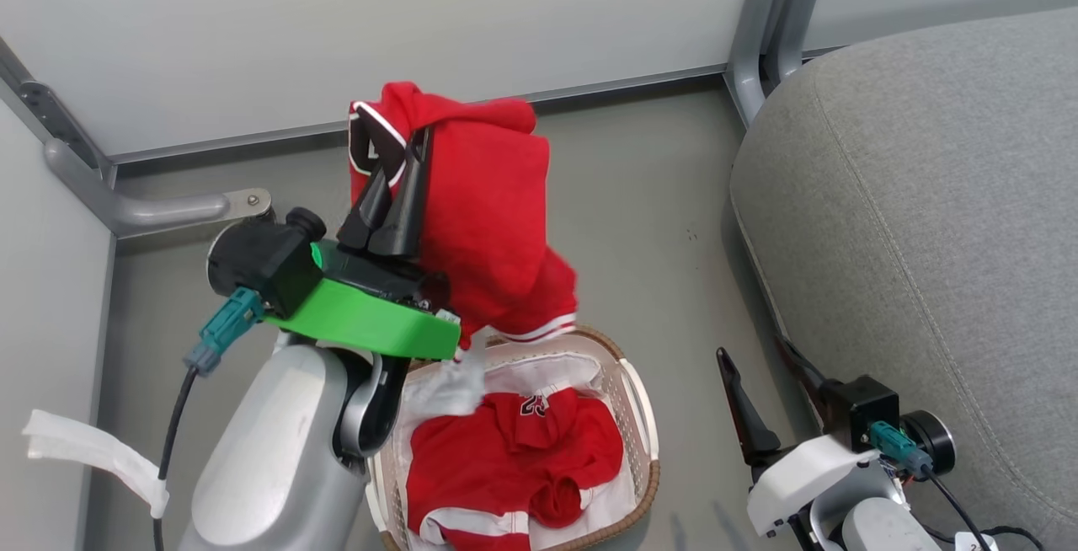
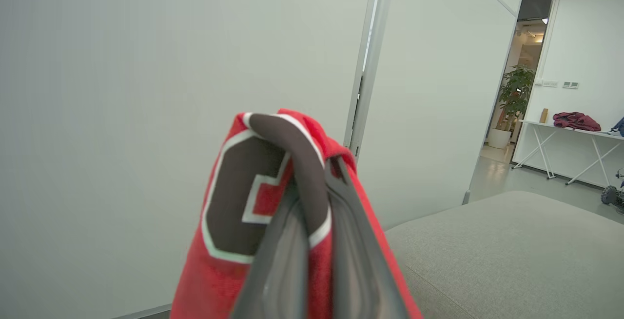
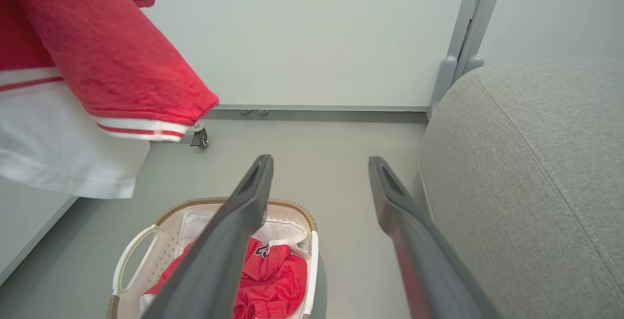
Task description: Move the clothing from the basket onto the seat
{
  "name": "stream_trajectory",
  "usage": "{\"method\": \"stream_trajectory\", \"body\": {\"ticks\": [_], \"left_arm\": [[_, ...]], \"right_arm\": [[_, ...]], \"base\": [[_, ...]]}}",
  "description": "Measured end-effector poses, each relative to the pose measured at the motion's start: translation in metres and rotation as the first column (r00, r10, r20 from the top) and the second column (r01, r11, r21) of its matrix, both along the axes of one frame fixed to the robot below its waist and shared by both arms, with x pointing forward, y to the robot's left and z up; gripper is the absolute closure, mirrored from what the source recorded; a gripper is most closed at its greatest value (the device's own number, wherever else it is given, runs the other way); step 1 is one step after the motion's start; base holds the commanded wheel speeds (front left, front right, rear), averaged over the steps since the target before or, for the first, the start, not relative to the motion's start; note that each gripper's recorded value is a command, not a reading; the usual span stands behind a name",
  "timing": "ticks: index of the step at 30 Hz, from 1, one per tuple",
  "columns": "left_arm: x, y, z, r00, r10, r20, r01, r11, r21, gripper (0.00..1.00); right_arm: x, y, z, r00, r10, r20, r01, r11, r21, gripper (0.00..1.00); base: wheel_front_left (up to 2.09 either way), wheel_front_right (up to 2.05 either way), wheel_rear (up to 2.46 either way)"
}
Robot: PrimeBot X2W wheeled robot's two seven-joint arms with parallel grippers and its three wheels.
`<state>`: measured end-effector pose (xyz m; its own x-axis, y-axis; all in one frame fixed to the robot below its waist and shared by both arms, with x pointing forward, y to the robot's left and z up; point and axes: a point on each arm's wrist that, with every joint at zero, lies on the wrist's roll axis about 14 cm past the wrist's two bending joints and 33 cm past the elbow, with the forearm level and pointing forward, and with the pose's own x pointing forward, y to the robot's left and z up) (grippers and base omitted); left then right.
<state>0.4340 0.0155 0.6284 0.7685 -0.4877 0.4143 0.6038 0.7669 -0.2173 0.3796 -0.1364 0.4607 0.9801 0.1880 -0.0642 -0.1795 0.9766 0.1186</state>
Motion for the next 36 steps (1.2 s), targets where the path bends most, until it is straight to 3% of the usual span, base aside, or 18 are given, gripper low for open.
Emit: {"method": "stream_trajectory", "body": {"ticks": [6, 12, 22, 28, 32, 36], "left_arm": [[-0.001, -0.006, 0.008, 1.000, -0.017, 0.017, 0.017, 1.000, -0.013, 1.00], [-0.008, -0.017, 0.007, 0.999, -0.051, 0.010, 0.051, 0.998, -0.024, 1.00], [-0.016, -0.021, 0.005, 0.998, -0.066, 0.000, 0.066, 0.998, -0.020, 1.00], [-0.021, -0.023, 0.002, 0.997, -0.075, -0.009, 0.075, 0.997, -0.014, 1.00], [-0.026, -0.027, -0.001, 0.996, -0.088, -0.019, 0.088, 0.996, -0.010, 1.00], [-0.026, -0.025, -0.003, 0.996, -0.085, -0.027, 0.084, 0.996, -0.011, 1.00]], "right_arm": [[-0.002, 0.014, 0.001, 0.999, 0.040, 0.002, -0.040, 0.999, 0.016, 0.00], [-0.001, 0.058, 0.019, 0.985, 0.163, 0.052, -0.166, 0.983, 0.074, 0.00], [-0.003, 0.146, 0.068, 0.890, 0.419, 0.180, -0.444, 0.887, 0.131, 0.00], [-0.001, 0.165, 0.071, 0.862, 0.477, 0.171, -0.501, 0.852, 0.153, 0.00], [-0.003, 0.184, 0.084, 0.824, 0.530, 0.201, -0.562, 0.811, 0.164, 0.00], [-0.007, 0.191, 0.080, 0.812, 0.552, 0.190, -0.580, 0.797, 0.166, 0.00]], "base": [[0.00, 0.00, 0.00], [0.00, 0.00, 0.00], [0.00, 0.00, 0.00], [0.00, 0.00, 0.00], [0.00, 0.00, 0.00], [0.00, 0.00, 0.00]]}}
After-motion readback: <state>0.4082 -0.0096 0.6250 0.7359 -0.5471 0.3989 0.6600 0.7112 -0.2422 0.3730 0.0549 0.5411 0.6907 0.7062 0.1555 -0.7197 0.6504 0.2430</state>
